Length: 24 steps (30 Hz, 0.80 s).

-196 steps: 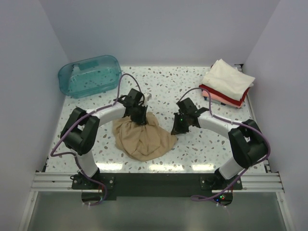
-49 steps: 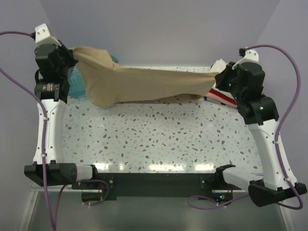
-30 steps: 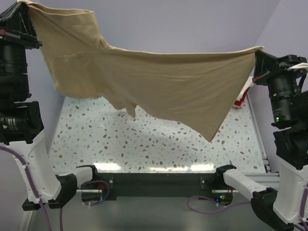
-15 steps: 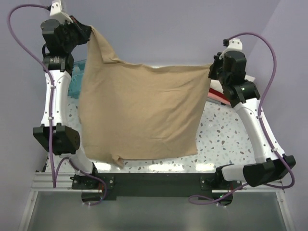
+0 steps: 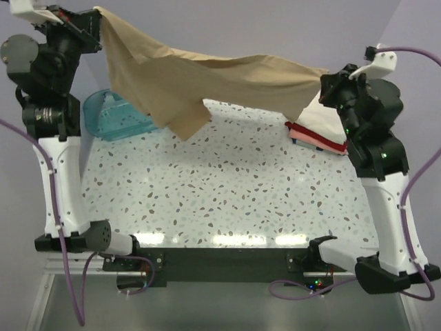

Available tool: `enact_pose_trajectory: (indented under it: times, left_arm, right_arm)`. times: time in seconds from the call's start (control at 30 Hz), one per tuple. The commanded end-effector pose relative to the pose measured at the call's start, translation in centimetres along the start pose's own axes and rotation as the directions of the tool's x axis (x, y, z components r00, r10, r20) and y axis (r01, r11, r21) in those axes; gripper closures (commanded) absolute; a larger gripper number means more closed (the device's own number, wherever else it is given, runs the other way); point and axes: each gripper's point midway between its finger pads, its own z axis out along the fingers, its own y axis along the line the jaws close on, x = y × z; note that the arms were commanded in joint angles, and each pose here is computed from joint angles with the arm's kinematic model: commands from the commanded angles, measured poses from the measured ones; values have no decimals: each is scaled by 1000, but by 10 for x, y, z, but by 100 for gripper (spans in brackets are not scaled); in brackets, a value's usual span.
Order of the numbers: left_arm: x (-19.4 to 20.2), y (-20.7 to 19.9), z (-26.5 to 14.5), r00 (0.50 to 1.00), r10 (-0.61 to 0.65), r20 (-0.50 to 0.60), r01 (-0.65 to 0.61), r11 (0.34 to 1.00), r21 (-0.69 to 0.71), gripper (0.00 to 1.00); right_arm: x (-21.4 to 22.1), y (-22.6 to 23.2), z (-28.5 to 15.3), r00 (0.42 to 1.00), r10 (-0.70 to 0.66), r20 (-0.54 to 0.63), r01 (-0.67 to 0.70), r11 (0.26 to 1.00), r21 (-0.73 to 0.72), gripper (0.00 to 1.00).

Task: Fold and stack the t-shirts
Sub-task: Flatten the tshirt out

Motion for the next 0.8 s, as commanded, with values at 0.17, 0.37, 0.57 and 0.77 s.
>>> enact_pose_trajectory:
  times: [0.17,0.37,0.57,0.77]
  left_arm:
    - [-95,-29,-91,966,62,252,-34,993,-112,100]
    - [-140,-53,-136,923,74,378,-34,993,-110,100]
    - [-103,-39,-124,952,16,305,18,994,-108,100]
    - [40,5,-56,990,-143,19,143,988,-57,100]
  right_arm:
    - [-99,-14,-101,934,140,328,-145,989,-9,100]
    - [-112,-30,-141,924,135,358,-160,986,40,100]
    - [-73,-50,-134,957,114,267,-155,978,138,100]
    - [20,-78,-90,991,74,109,-102,954,281,100]
